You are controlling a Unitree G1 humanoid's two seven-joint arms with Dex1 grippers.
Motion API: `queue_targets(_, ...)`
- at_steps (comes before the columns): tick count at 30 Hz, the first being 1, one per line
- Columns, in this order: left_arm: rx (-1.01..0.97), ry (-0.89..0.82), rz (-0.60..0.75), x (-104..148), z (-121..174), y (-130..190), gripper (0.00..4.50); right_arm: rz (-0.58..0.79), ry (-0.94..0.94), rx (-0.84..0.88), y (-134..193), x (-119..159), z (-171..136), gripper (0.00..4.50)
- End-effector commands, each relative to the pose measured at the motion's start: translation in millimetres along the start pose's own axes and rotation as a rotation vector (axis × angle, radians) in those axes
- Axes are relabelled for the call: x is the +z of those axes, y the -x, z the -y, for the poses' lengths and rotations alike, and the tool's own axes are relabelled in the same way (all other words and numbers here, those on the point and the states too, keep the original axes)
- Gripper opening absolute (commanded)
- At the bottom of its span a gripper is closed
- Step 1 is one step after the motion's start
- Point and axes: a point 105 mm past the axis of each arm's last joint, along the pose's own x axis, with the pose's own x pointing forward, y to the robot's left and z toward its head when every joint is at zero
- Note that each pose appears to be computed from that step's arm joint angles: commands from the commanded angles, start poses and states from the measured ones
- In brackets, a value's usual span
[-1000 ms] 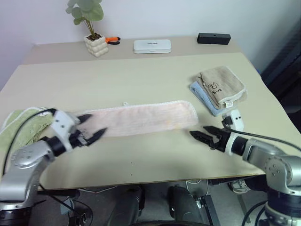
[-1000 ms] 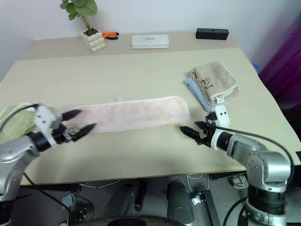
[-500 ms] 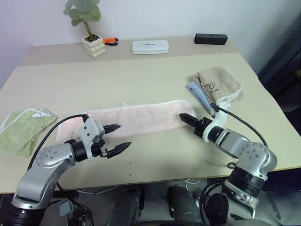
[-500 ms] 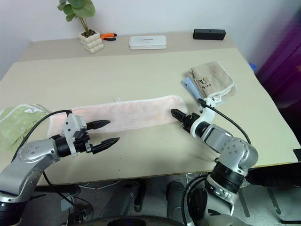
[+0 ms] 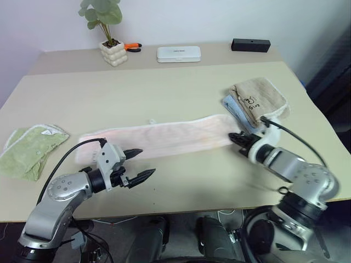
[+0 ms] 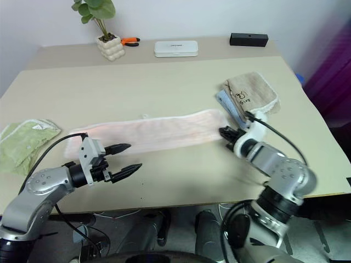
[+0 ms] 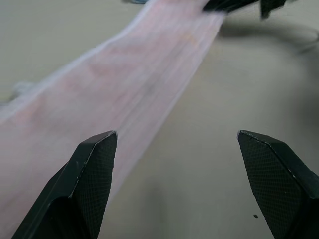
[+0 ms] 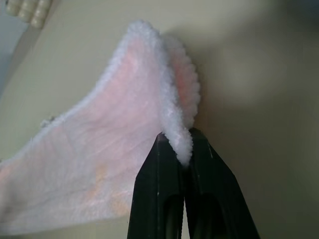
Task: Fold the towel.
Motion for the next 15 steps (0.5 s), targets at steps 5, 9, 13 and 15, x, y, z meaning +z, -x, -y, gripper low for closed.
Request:
queue_targets(5, -0.012, -0.037, 0.036, 4, -5, -9, 3.93, 0.029, 0.375, 0.125, 30, 27, -34, 0.03)
queue_targets(9, -0.022, -0.05, 0.035, 4, -5, -13, 3.93, -0.05, 0.601, 0.267, 26, 8, -70, 0.03)
queue_targets(13, -0.008, -0.053, 0.043, 7, -6, -13, 3.93, -0.149, 0.783, 0.384, 15, -22, -97, 0.03)
queue_targets(15, 0.001, -0.048, 0.046, 7, -4, -12, 3.93, -0.189, 0.816, 0.42, 2, -40, -104, 0.03)
